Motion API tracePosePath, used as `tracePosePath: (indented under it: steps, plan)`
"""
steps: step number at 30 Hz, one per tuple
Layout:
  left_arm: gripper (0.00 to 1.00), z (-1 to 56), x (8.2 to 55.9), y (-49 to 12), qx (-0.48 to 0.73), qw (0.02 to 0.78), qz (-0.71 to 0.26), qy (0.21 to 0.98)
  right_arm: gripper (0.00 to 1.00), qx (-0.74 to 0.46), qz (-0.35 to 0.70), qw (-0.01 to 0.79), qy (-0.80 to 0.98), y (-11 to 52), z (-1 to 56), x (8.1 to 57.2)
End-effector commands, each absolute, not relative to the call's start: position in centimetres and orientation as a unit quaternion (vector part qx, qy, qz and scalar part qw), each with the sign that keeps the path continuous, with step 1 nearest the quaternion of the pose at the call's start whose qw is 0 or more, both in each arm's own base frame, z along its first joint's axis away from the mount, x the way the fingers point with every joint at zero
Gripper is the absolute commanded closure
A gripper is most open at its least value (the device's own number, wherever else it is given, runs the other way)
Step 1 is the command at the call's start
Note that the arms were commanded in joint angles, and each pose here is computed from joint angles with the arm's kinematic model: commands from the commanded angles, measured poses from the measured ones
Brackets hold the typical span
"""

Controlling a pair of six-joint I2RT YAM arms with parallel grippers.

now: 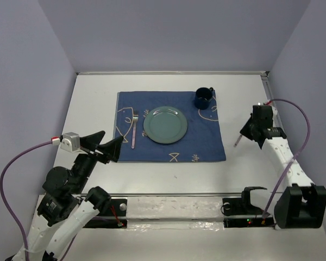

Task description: Set the dinner table for one person

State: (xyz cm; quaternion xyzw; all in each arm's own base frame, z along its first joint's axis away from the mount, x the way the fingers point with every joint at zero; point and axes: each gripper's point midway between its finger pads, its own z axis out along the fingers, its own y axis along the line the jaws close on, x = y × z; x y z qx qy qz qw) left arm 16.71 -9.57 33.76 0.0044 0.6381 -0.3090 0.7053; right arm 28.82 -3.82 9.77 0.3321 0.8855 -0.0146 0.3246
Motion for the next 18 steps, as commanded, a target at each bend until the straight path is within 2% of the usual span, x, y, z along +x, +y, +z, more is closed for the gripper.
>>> tracePosePath:
  steps: [1, 5, 9, 18]
  plan:
    - [0.01, 34.4, 17.3, -9.9, 0.007, 0.709, -0.304, 0.636, 1.0, 0.222, 0.038, 0.441, 0.869, 1.9, 18.8, 32.0]
    - [0.01, 33.8, 18.1, -10.3, 0.008, 0.701, -0.295, 0.649, 1.0, 0.117, 0.096, 0.434, 0.888, 9.7, 19.2, 31.7]
    - [0.01, 33.1, 19.0, -10.4, 0.005, 0.695, -0.281, 0.662, 1.0, 0.027, 0.138, 0.396, 0.907, 17.0, 16.7, 31.0]
    - [0.01, 32.1, 20.9, -10.0, -0.004, 0.687, -0.25, 0.682, 1.0, -0.031, 0.165, 0.354, 0.92, 21.3, 12.7, 33.3]
